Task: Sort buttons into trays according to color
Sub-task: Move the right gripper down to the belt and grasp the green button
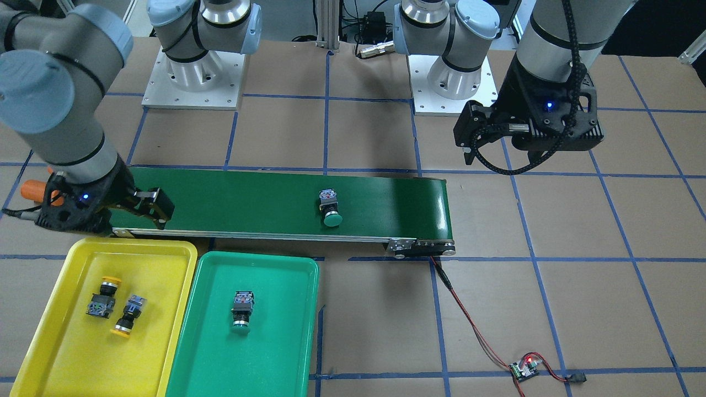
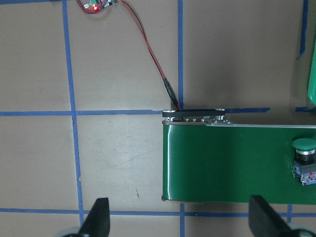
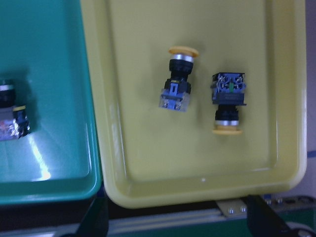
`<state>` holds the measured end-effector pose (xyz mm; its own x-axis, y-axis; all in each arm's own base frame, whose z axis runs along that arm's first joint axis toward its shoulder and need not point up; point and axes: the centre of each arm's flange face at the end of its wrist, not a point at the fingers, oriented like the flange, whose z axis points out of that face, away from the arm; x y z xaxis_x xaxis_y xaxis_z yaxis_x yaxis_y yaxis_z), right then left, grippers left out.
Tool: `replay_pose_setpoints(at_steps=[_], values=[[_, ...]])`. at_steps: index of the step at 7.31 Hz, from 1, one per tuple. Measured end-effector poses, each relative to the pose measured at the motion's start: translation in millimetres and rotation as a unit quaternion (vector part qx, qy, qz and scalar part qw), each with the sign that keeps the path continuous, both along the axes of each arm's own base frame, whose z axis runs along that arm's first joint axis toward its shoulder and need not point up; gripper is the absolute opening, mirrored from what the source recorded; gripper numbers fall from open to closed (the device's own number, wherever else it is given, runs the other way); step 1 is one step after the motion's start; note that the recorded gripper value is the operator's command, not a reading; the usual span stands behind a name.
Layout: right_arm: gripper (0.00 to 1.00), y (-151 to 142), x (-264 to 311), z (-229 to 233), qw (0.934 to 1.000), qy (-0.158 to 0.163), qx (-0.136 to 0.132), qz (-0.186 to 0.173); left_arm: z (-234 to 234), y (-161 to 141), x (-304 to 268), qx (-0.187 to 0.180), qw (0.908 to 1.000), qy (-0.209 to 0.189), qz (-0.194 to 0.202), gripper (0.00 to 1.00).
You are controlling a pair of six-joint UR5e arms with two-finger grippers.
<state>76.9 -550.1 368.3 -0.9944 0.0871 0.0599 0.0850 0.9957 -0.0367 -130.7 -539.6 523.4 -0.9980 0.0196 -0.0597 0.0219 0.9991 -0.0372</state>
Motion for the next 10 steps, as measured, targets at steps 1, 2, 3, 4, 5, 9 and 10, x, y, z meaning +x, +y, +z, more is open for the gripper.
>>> replay_pose_setpoints(at_steps=[1, 2, 3, 4, 5, 9, 10], values=[[1.00, 26.3, 14.0, 3.7, 1.0000, -0.001, 0.005, 0.004, 1.7, 0.1, 0.4, -0.005, 1.0000, 0.002, 0.001, 1.00], [1.00, 47.0, 20.4, 1.5, 0.9999, -0.001, 0.010, 0.005, 2.7, 1.6, 0.1, -0.006, 0.9999, 0.008, 0.008, 1.00], [1.00, 61.9, 23.2, 0.1, 0.9999, -0.002, 0.013, 0.001, -0.6, 1.9, -0.5, -0.006, 0.9996, 0.016, 0.024, 1.00], [1.00, 73.1, 25.0, -0.9, 0.9999, -0.002, 0.013, -0.010, -4.8, 2.1, 2.0, -0.007, 0.9992, 0.021, 0.034, 1.00], [1.00, 81.1, 26.1, -3.3, 0.9996, -0.003, 0.015, -0.022, -5.7, 3.5, 7.2, -0.009, 0.9992, 0.022, 0.034, 1.00], [1.00, 96.5, 48.8, -16.5, 0.9997, -0.005, 0.022, -0.012, -3.9, 8.2, 15.2, -0.011, 0.9982, 0.045, 0.039, 1.00], [1.00, 99.3, 63.2, -16.5, 0.9997, -0.013, 0.018, -0.008, -3.1, 8.5, 15.5, -0.012, 0.9981, 0.045, 0.039, 1.00]])
